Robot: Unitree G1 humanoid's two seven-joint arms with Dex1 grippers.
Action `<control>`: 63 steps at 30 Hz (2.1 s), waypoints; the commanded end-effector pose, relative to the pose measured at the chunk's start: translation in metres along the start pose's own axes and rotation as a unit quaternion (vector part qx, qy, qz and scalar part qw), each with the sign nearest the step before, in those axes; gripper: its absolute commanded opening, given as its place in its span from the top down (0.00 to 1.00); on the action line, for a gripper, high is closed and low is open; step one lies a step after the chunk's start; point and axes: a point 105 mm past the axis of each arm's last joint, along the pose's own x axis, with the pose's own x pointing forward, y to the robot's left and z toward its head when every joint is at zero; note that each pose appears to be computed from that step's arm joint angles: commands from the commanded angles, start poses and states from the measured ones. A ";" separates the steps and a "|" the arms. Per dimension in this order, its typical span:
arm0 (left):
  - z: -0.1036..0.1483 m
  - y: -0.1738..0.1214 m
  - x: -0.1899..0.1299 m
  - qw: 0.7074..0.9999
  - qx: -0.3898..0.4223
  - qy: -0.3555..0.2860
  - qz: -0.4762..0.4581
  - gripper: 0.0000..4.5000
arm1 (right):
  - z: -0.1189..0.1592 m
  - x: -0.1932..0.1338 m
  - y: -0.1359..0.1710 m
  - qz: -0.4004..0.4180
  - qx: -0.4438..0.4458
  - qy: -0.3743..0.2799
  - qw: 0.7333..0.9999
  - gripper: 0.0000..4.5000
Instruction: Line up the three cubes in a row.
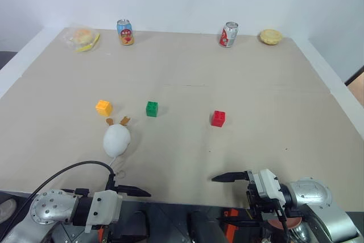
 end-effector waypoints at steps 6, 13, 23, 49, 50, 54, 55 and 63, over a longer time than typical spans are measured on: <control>0.009 -0.004 0.004 1.000 0.013 -0.016 -0.017 0.01 | 0.002 0.002 0.001 0.018 0.000 0.002 1.000 0.00; 0.009 -0.001 0.001 1.000 0.013 -0.015 -0.012 0.01 | 0.002 0.002 0.001 0.022 0.000 0.003 1.000 0.00; 0.045 0.087 -0.035 0.977 -0.079 -0.058 0.187 0.01 | 0.060 0.000 -0.036 -0.044 0.003 -0.086 0.995 0.00; -0.032 0.141 -0.068 0.914 -0.112 0.059 0.385 0.21 | 0.101 0.023 -0.079 -0.105 -0.022 -0.095 0.990 0.00; -0.032 0.142 -0.067 0.915 -0.110 0.058 0.384 0.32 | 0.102 0.022 -0.080 -0.105 -0.022 -0.096 0.989 0.00; -0.031 0.143 -0.066 0.918 -0.098 0.056 0.380 0.61 | 0.106 0.021 -0.080 -0.109 -0.028 -0.107 0.988 0.00; -0.031 0.143 -0.066 0.918 -0.097 0.056 0.380 0.67 | 0.109 0.020 -0.080 -0.111 -0.031 -0.114 0.987 0.00; 0.007 0.145 -0.056 0.929 -0.105 -0.048 0.352 0.99 | 0.115 0.016 -0.080 -0.110 -0.035 -0.131 0.985 0.00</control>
